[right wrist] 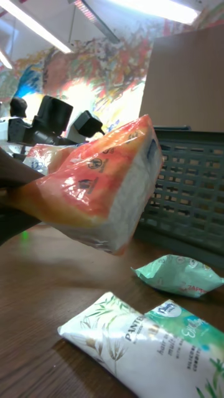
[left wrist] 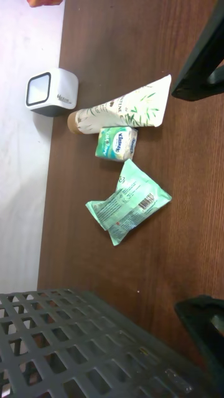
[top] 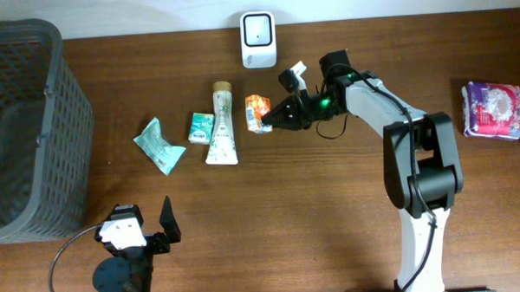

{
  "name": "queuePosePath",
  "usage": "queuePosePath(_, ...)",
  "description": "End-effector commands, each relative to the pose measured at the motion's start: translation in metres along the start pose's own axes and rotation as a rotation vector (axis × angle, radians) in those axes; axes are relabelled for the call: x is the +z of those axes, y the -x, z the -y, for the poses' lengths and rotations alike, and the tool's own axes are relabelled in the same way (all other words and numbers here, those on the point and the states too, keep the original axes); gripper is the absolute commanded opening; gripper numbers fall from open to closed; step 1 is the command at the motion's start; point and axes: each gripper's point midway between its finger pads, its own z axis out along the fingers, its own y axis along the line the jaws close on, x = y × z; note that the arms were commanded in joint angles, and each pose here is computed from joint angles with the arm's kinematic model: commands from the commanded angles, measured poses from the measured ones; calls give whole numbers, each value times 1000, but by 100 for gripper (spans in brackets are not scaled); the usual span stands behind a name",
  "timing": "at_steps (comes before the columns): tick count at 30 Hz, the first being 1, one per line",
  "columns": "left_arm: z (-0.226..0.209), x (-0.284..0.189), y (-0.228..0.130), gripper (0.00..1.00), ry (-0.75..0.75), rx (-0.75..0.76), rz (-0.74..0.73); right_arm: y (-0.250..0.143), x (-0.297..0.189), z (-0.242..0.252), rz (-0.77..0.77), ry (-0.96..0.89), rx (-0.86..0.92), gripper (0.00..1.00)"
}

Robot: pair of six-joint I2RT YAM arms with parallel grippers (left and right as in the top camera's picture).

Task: Scan the item barcode
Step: 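Lift the orange box with the right gripper, then hold the orange box up in front of the white scanner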

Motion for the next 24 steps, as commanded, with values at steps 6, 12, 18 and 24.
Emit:
queuePosePath(6, -2, 0, -1, 99, 10, -10, -2, -2, -17, 48, -45, -615, 37, 4)
queuePosePath(12, -2, 0, -1, 99, 10, -10, -2, 36, -85, 30, -11, -1217, -86, 4)
queuePosePath(18, -2, 0, -1, 99, 10, -10, -2, 87, -135, 20, 74, -1698, -335, 4)
queuePosePath(24, -2, 0, -1, 99, 10, -10, -2, 135, -120, 6, 89, -1787, -642, 4)
